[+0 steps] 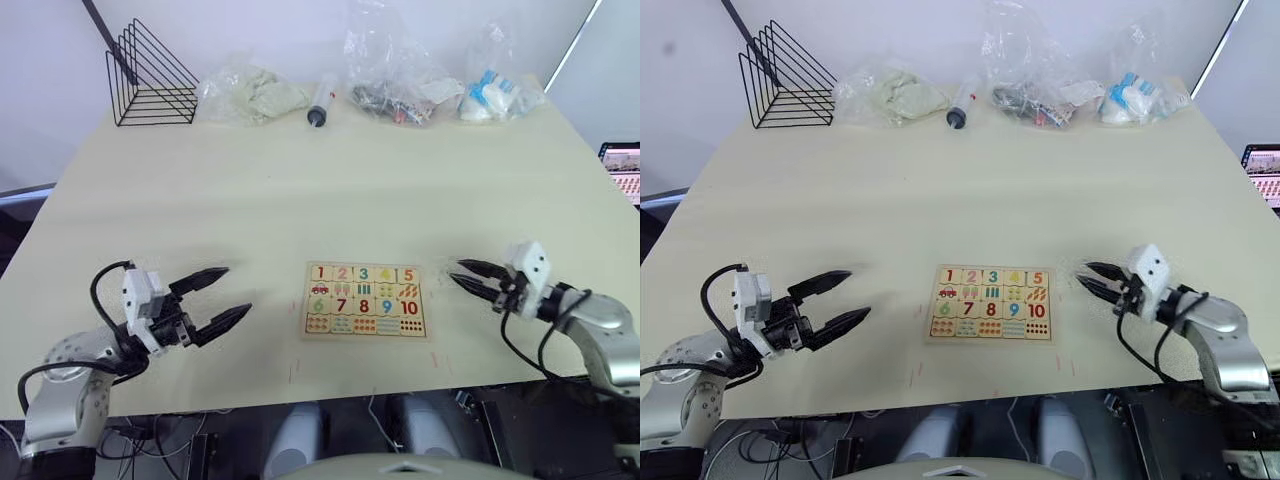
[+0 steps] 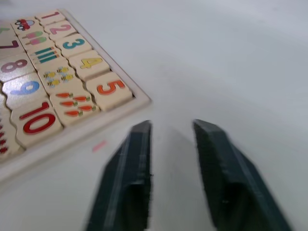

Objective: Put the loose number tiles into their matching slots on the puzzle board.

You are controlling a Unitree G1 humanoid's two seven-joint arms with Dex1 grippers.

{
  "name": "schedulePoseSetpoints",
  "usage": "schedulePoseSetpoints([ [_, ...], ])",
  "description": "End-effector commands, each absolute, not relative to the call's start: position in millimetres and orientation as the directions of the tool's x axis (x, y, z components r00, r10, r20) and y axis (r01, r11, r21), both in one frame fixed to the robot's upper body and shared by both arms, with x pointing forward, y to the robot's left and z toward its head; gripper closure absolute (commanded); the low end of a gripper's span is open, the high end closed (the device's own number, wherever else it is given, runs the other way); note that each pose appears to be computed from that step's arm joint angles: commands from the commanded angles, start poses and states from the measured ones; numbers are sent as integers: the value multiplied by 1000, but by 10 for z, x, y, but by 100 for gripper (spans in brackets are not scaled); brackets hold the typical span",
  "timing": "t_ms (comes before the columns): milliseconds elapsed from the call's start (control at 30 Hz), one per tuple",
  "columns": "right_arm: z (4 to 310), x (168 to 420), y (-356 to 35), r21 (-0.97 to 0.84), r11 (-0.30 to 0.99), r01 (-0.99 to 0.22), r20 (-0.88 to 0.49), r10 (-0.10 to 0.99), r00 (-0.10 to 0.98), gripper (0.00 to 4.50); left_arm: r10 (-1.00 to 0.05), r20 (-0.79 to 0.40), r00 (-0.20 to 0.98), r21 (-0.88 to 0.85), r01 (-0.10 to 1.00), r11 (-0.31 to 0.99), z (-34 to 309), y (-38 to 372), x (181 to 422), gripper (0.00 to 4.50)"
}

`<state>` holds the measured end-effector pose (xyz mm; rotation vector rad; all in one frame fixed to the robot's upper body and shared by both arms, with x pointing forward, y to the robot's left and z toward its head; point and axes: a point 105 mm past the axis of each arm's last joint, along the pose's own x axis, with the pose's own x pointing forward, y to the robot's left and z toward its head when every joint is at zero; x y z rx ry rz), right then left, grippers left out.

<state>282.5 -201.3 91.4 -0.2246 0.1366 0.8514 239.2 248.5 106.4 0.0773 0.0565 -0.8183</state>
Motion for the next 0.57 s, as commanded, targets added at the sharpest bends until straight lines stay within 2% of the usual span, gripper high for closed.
schedulePoseSetpoints([
  [33,1156,2729,-2214,-188,660,-728,-119,720,683,138,-657,-63,751,75,660,747,1145,2550,2396,0],
  [133,1144,2626,-2374,-171,691,-702,-102,696,710,6,-605,-71,793,71,609,790,1119,2597,2374,0],
  [267,1042,2481,-2583,-169,730,-662,-119,652,749,6,-507,-118,854,86,517,851,1015,2716,2361,0],
  [467,927,2384,-2820,-152,780,-607,-121,595,795,6,-448,-165,879,84,465,881,952,2852,2327,0],
  [567,868,2344,-2849,-137,786,-603,-125,591,797,6,-429,-172,887,146,454,879,952,2899,2320,0],
])
